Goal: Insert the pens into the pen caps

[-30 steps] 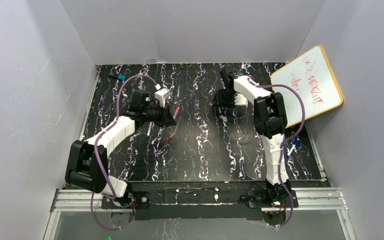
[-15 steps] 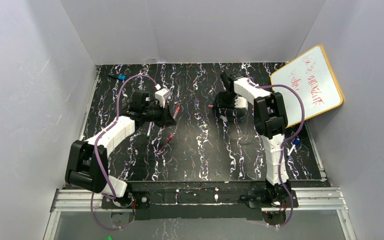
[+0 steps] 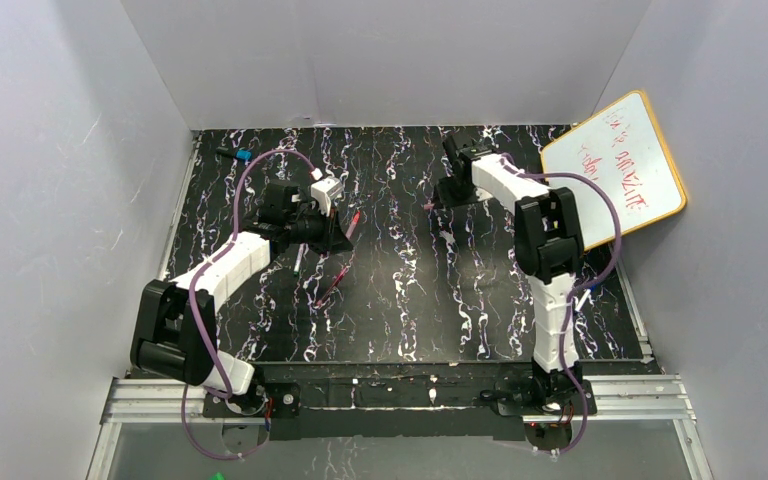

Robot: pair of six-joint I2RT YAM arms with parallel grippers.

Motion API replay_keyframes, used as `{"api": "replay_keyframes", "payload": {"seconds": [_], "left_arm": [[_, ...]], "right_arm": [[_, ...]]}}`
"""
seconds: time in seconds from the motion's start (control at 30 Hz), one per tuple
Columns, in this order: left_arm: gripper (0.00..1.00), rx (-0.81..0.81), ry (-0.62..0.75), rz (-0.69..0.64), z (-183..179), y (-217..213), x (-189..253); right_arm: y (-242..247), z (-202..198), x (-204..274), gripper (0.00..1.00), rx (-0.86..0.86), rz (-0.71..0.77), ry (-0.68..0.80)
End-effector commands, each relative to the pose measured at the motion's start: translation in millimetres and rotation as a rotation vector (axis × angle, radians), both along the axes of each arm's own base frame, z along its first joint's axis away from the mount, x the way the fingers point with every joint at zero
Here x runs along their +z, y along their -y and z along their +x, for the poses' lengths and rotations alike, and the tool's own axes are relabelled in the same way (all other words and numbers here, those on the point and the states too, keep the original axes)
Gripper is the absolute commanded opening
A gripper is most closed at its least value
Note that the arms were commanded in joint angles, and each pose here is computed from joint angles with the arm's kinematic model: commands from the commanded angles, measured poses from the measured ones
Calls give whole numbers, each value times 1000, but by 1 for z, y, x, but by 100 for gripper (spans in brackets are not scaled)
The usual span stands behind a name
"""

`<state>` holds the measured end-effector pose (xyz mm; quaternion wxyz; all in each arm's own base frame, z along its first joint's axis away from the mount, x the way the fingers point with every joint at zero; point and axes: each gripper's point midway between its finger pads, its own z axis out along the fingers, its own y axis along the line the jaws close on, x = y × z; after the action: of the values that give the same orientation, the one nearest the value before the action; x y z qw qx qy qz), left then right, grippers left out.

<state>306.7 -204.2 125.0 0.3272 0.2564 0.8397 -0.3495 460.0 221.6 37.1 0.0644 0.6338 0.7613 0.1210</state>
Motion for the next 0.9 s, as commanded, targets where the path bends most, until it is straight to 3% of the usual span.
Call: {"api": "replay_keyframes", "payload": {"seconds": [0.0, 0.17, 0.23, 0.4, 0.57, 0.87], "left_arm": [[0, -23, -11, -8, -3, 0, 0], [0, -38, -6, -20, -5, 2, 2], [0, -43, -2, -27, -6, 3, 3], [0, -86, 7, -81, -12, 11, 12], [0, -132, 28, -159, -20, 20, 25], [0, -161, 58, -222, -23, 26, 38]], "right_arm": [[5, 32, 98, 1, 259, -88, 429], [-28, 17, 210, 1, 603, 8, 1031], [-37, 0, 234, 1, 706, 33, 1187], [-56, -24, 269, 1, 936, 62, 1281], [-68, -53, 286, 1, 1022, 111, 1404], [-115, -102, 257, 1, 1188, 169, 1350]]}}
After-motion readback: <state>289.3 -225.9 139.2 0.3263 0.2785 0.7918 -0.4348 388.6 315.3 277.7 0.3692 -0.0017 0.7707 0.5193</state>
